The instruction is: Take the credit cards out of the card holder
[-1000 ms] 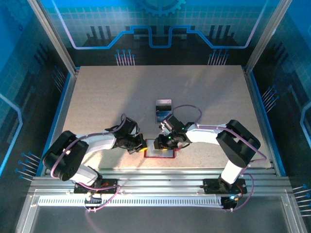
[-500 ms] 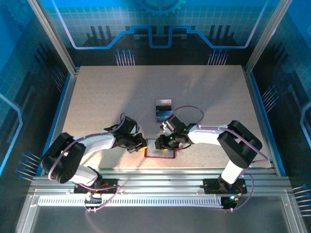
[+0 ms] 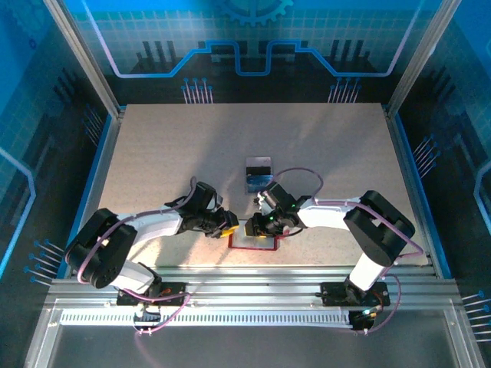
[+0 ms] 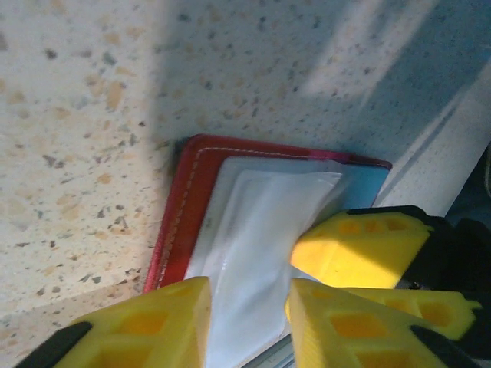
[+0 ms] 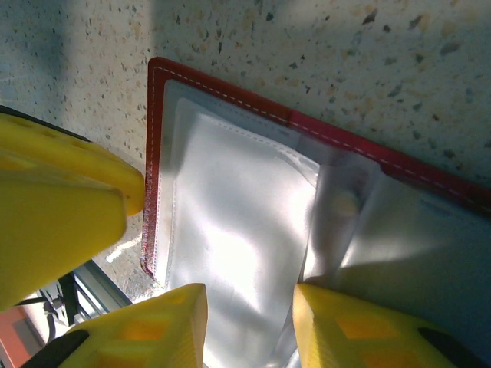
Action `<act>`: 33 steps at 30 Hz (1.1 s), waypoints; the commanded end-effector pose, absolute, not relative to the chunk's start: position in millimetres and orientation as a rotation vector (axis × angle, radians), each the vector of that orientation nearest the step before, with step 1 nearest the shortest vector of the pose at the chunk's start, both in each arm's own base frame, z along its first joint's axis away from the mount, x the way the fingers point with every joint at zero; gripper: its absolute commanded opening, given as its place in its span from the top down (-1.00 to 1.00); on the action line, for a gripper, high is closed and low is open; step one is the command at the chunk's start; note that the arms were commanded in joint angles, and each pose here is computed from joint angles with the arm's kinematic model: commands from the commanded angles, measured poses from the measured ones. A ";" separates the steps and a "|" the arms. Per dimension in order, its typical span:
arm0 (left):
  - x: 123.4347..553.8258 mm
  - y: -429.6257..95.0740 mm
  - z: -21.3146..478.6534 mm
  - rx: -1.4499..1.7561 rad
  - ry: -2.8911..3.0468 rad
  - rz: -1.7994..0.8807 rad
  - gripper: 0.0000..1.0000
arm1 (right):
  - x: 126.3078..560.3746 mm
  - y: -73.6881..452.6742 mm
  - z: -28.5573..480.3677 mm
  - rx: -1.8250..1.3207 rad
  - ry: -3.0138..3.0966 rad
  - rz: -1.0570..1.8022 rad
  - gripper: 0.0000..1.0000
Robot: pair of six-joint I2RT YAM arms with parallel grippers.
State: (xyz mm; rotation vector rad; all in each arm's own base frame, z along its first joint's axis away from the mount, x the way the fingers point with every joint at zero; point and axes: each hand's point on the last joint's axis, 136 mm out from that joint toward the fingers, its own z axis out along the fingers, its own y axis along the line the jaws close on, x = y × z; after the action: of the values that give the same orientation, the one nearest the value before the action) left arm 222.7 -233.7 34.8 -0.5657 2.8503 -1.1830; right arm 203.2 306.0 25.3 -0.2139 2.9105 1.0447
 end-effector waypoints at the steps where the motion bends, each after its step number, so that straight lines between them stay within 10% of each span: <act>1: 211.2 -237.0 29.4 -0.578 2.888 -1.227 0.28 | 199.3 292.5 16.4 -0.155 2.954 1.002 0.28; 33: 210.7 -259.7 27.6 -0.559 2.885 -1.356 0.57 | 200.2 289.1 19.4 -0.138 2.939 1.021 0.28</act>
State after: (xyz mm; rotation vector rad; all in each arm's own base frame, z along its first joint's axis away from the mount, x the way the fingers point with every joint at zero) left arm 213.9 -251.8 26.1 -0.5699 2.8665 -1.3144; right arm 203.5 300.7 26.2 -0.1885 2.9022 1.0656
